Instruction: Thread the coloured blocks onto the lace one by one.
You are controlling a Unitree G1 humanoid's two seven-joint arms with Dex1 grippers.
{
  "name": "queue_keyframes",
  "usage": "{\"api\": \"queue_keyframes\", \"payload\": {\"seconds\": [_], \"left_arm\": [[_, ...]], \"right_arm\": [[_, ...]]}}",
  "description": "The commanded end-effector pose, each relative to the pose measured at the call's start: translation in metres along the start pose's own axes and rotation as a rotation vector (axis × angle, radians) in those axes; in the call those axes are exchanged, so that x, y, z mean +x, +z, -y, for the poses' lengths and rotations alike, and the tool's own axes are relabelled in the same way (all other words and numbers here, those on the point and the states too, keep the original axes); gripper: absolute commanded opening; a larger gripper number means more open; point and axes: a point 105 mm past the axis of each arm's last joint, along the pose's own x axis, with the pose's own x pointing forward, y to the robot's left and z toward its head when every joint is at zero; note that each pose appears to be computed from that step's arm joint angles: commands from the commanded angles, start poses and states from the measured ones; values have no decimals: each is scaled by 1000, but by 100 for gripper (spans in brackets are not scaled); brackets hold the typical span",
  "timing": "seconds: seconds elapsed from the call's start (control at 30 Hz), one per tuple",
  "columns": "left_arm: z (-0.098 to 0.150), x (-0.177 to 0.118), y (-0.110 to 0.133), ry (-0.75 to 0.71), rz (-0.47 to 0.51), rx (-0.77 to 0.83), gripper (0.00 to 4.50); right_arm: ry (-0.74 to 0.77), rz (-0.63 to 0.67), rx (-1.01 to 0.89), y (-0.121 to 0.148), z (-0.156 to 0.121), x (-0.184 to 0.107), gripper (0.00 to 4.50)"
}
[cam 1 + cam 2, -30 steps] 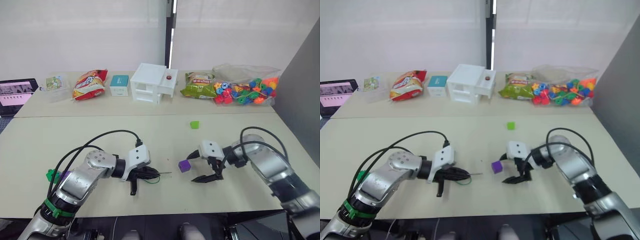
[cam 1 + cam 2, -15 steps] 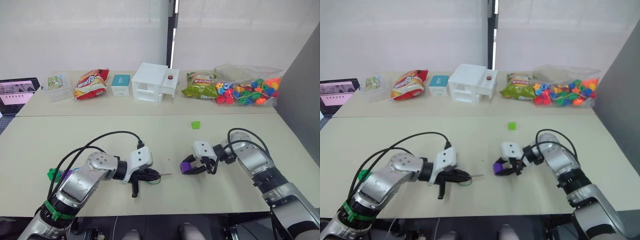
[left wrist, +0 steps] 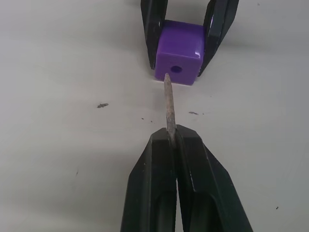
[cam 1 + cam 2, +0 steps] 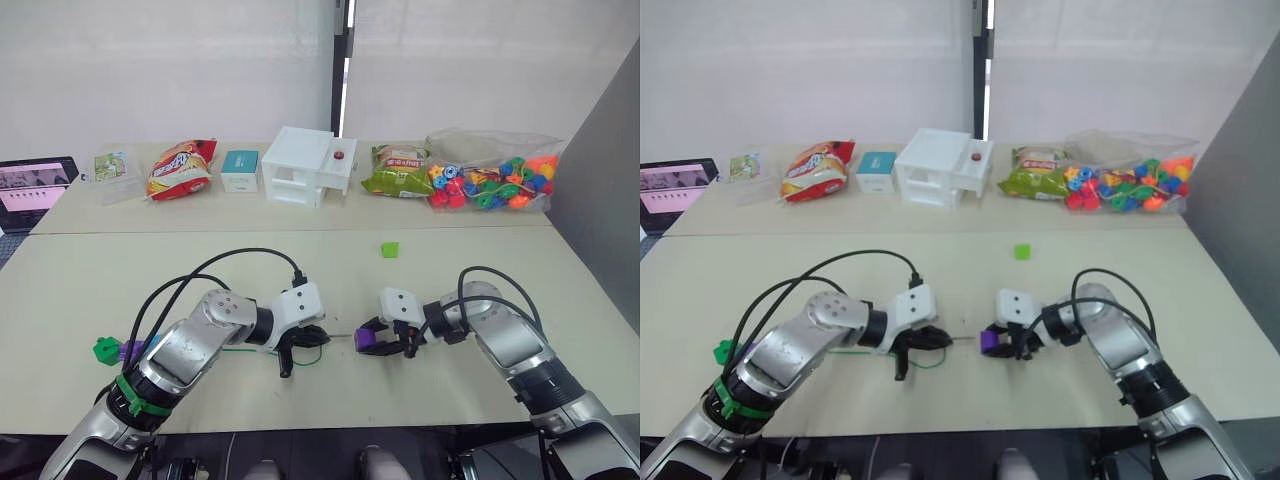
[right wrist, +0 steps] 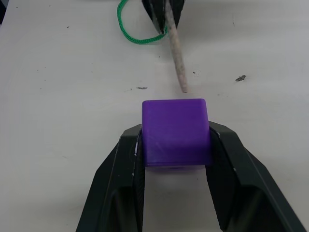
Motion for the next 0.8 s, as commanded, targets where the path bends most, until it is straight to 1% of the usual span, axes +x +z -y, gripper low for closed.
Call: {"api": "queue_keyframes", "payload": {"seconds": [0.03,0.53,0.8], "left_arm": [[5,-1,4,-17,6,14,0],[5,12,3,-30,28,-15,0],[5,20,5,-43,43,-3,0]], "right_arm": [[-16,-18,0,-1,-1,0,119],[-6,-7,2,9,-3,2,119],[-6,-9,-2,13,-6,3,119]]}}
